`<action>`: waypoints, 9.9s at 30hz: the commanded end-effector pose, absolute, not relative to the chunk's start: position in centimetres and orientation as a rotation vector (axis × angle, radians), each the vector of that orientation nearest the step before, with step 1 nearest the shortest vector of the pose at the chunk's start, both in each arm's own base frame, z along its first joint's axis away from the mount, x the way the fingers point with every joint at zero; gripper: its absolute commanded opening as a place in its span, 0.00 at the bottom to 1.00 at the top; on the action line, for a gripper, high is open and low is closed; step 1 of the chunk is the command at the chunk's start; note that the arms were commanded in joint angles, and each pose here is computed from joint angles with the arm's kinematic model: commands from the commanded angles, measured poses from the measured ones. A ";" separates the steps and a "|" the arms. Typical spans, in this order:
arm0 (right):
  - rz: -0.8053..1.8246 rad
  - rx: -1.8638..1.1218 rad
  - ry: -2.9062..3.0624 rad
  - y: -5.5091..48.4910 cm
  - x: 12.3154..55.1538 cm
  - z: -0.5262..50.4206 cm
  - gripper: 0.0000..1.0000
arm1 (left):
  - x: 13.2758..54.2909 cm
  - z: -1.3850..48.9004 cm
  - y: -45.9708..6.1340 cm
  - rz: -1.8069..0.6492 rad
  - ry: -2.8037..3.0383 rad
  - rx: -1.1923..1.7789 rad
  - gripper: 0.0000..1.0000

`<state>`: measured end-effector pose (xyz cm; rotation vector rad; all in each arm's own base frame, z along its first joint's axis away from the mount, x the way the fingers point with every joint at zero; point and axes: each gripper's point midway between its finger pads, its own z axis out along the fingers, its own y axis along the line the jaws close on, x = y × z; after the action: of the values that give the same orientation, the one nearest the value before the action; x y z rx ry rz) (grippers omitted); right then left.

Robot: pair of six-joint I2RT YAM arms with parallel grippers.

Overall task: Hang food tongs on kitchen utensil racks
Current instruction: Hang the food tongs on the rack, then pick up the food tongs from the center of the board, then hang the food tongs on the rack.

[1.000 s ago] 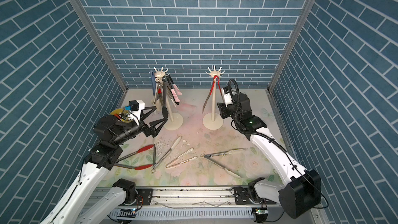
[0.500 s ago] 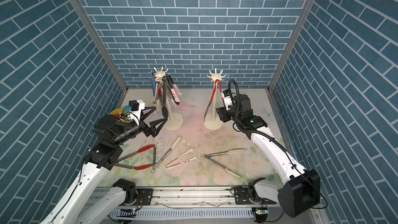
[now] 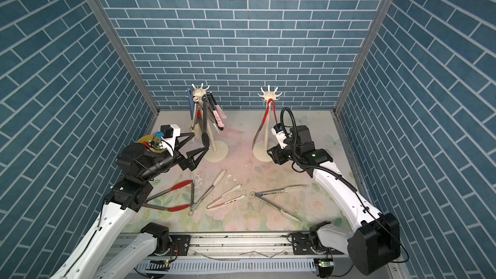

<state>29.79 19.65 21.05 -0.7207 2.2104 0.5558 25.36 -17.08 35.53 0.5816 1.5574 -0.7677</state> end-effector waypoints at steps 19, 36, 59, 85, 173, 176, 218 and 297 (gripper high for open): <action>0.688 -0.923 2.412 20.7 23.9 14.5 0.51 | 24.9 36.6 -17.2 -0.763 1.527 0.597 0.99; 0.659 -0.921 2.528 22.0 20.8 12.9 0.47 | 24.9 36.6 -17.2 -0.764 1.526 0.597 0.99; 0.545 -0.636 2.820 19.7 16.8 8.5 0.45 | 24.8 36.7 -17.1 -0.762 1.523 0.596 0.99; 0.413 -0.630 2.938 18.1 13.4 5.7 0.43 | 24.6 36.9 -17.2 -0.768 1.515 0.601 0.99; 0.264 -0.371 2.691 14.7 18.0 10.9 0.00 | 25.1 36.9 -16.2 -0.697 1.531 0.551 0.99; 0.260 -0.294 2.677 13.6 18.4 11.3 0.00 | 25.1 36.8 -16.2 -0.696 1.532 0.551 0.99; 0.222 0.106 2.485 6.3 25.4 16.0 0.00 | 25.2 36.6 -16.4 -0.703 1.538 0.559 0.99; 0.950 -0.388 1.846 7.4 35.8 35.8 0.00 | 25.1 36.3 -16.8 -0.727 1.541 0.581 0.99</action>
<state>37.34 6.51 32.93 -0.2413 1.9334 0.9557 25.57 -16.47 35.24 0.5571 1.5751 -0.7171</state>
